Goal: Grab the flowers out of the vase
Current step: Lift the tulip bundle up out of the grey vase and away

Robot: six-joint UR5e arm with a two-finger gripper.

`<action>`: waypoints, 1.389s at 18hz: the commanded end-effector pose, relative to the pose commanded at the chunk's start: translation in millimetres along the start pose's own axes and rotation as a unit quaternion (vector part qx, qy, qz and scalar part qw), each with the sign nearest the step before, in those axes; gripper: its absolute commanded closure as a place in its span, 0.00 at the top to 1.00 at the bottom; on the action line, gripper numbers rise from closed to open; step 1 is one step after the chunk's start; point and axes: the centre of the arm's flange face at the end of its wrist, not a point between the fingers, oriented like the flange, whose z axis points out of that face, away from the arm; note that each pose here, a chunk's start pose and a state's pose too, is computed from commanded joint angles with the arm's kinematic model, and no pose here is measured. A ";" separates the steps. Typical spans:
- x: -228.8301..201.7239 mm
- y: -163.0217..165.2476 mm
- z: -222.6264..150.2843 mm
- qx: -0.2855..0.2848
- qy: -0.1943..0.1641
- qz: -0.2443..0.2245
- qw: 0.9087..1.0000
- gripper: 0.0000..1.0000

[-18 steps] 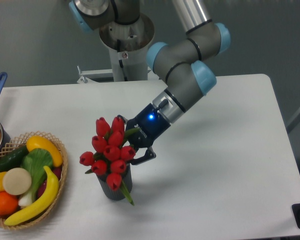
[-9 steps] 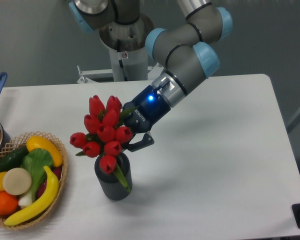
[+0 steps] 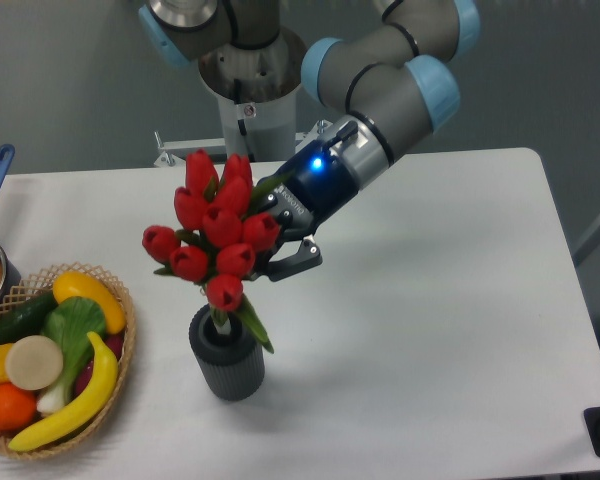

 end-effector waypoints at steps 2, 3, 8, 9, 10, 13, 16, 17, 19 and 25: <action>4.0 -9.5 -8.3 0.001 -0.007 0.000 1.000 0.49; 4.4 -15.1 -15.6 0.002 -0.014 -0.006 1.000 0.49; 8.2 -50.6 -45.6 0.015 -0.037 -0.030 0.999 0.48; 4.8 -54.1 -53.4 0.016 -0.044 -0.028 0.999 0.48; 1.3 -53.8 -61.4 0.016 -0.052 -0.028 0.998 0.48; -12.4 -45.8 -88.5 0.014 -0.079 -0.031 0.996 0.48; -33.5 -36.4 -108.5 0.010 -0.099 -0.027 0.995 0.48; -39.7 -31.2 -115.2 0.010 -0.104 -0.031 0.994 0.48; -46.5 -26.9 -124.2 0.008 -0.113 -0.033 0.993 0.48; -58.7 -15.2 -154.7 0.009 -0.139 -0.043 0.989 0.48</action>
